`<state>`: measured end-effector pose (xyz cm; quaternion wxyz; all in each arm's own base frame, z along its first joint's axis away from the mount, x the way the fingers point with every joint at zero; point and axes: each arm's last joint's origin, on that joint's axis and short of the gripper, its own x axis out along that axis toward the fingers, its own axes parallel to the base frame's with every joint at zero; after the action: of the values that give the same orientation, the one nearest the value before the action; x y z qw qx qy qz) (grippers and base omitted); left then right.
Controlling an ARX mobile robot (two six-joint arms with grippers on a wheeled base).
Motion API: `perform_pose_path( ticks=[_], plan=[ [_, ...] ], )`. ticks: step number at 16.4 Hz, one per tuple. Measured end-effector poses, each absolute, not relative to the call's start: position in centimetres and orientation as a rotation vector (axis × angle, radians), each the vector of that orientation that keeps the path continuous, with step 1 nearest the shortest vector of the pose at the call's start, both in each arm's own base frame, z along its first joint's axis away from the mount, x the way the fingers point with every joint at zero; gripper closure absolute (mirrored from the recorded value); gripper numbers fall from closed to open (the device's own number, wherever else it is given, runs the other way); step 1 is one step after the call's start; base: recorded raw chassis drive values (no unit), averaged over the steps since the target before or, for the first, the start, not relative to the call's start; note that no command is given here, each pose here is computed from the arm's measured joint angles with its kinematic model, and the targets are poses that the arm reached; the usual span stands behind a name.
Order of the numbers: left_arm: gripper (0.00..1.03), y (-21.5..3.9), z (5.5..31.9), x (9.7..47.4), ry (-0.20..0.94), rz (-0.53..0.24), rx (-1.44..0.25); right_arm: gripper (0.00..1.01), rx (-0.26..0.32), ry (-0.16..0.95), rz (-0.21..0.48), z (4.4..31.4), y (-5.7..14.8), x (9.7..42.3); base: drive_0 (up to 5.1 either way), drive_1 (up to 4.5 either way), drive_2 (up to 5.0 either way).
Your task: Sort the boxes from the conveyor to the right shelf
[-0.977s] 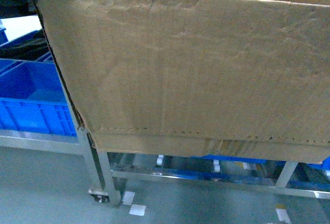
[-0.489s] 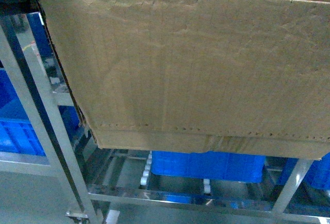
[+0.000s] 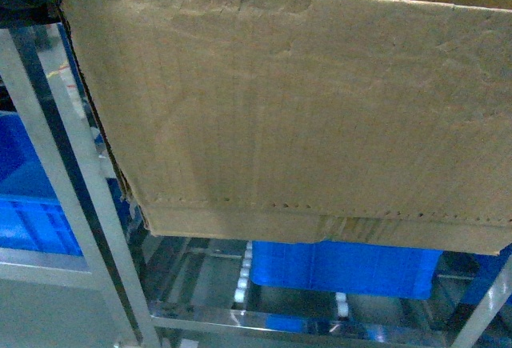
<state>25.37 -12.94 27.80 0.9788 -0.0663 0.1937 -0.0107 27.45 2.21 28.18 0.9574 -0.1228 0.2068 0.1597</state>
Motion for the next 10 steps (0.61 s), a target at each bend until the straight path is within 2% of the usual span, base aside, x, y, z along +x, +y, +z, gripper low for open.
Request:
perform_pose_path(
  ticks=[10],
  plan=[
    [1.0, -12.84, 27.84, 25.36, 0.39, -0.017, -0.134, 0.99, -0.252, 0.418, 0.326, 28.25, 2.34, 27.37, 0.0, 4.12, -4.1]
  ],
)
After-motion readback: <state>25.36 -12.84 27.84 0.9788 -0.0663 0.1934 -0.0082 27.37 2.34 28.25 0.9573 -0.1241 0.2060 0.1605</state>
